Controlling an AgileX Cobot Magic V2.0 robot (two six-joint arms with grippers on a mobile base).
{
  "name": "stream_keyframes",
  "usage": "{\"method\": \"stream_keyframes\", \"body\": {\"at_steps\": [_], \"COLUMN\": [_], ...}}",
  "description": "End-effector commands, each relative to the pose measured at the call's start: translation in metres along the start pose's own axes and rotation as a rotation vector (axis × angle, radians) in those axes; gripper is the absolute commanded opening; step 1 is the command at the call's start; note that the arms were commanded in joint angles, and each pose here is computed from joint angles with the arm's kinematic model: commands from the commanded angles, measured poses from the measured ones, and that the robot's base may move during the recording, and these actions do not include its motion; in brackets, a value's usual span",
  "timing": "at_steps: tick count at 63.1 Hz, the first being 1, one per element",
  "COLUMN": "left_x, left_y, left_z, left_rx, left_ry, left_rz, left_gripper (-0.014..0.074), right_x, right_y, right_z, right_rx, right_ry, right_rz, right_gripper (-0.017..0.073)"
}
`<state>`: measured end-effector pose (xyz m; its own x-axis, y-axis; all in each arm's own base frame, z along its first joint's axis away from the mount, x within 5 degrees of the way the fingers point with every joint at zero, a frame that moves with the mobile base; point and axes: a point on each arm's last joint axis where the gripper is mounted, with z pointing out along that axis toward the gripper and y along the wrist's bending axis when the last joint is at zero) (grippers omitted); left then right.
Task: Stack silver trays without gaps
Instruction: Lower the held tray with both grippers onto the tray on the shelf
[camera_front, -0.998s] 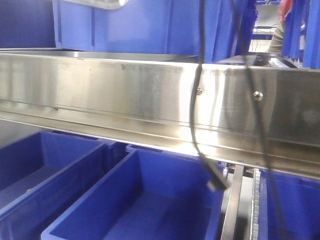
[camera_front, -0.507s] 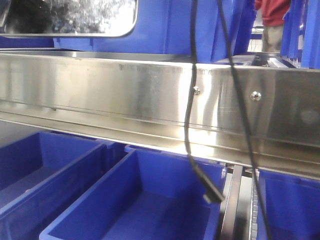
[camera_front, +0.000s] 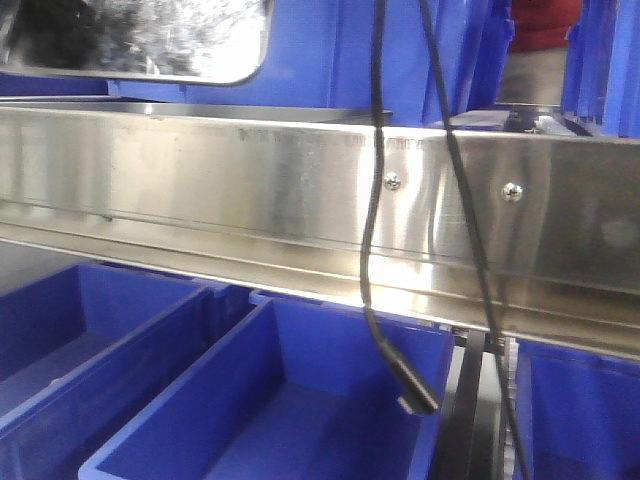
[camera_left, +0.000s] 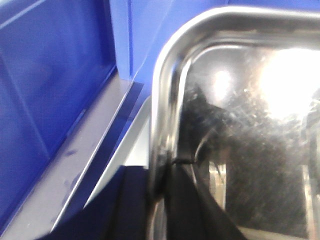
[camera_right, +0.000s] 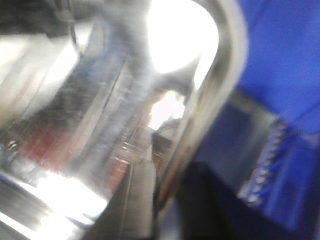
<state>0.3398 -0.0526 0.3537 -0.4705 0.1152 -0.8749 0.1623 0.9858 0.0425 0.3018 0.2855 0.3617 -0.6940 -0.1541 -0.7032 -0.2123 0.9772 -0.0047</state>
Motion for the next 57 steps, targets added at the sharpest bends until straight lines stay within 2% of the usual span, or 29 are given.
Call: {"method": "stream_keyframes", "body": {"at_steps": [1, 8, 14, 24, 57], "left_x": [-0.007, -0.007, -0.007, -0.007, -0.003], "left_y": [-0.011, -0.011, -0.010, -0.008, -0.009], "left_z": [-0.004, -0.004, -0.004, -0.002, 0.014], "left_rx": [0.044, 0.043, 0.041, 0.022, 0.023], "left_ry": [-0.049, -0.049, -0.049, -0.054, -0.058], "left_rz": [-0.042, -0.040, -0.034, 0.009, 0.011], "left_gripper": [0.0210, 0.0285, 0.0311, 0.0312, 0.0312], "right_x": [-0.005, -0.004, -0.003, -0.004, -0.006], "right_y": [0.020, 0.019, 0.018, 0.016, 0.012], "right_z": [-0.004, -0.004, -0.004, -0.003, -0.001], "right_rx": [-0.147, -0.130, -0.123, -0.109, -0.055], "right_ry": [-0.088, -0.068, -0.061, -0.071, -0.093], "right_rz": [0.000, 0.006, 0.006, 0.007, -0.006], "right_gripper": [0.0181, 0.0196, 0.0196, 0.0196, 0.0211]}}
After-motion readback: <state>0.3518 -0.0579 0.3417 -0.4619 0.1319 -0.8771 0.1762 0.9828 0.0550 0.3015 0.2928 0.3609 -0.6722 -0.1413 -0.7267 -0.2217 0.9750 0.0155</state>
